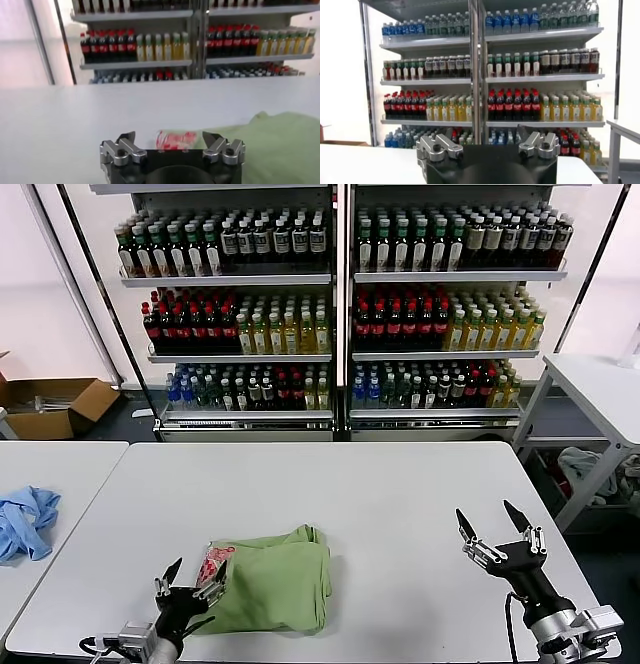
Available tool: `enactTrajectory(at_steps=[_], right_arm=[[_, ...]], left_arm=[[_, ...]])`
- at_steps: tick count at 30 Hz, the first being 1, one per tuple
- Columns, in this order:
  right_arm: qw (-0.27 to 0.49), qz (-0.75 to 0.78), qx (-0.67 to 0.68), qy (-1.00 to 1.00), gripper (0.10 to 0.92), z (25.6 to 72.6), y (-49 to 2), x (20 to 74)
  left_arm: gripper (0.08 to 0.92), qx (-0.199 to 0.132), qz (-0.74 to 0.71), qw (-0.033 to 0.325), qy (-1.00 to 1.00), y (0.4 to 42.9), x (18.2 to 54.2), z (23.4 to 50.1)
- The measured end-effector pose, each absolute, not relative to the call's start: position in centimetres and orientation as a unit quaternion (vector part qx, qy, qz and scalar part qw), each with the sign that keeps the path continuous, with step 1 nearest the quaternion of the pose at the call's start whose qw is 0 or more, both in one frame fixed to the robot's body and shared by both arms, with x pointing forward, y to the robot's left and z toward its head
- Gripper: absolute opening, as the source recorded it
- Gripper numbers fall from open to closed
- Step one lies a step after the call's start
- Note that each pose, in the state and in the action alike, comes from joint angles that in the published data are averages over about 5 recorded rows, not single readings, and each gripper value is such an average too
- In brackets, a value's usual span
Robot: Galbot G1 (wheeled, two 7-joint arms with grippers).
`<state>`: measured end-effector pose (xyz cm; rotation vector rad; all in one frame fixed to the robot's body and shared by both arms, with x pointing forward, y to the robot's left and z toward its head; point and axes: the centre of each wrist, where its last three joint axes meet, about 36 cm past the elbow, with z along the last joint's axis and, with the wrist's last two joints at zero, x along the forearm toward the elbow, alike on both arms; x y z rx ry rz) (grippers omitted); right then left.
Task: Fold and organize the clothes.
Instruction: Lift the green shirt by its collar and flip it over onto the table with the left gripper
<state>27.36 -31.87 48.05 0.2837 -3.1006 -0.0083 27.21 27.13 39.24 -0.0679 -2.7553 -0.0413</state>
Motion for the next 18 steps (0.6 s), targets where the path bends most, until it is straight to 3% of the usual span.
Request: enactTrajectory(at_steps=[11,18], right_arm=[[0.012,-0.003,0.091,-0.996,0.823,47.9,-31.8,27.6],[0.010,-0.004,0.091,-0.996,0.823,47.8,-31.8,27.8]], left_arm=[[0.817,-0.042,0.022,0.231,-0.972,27.7,26.9,37.7],[0.658,-0.068,0.051,0.238,-0.968,27.6,27.1,37.0]])
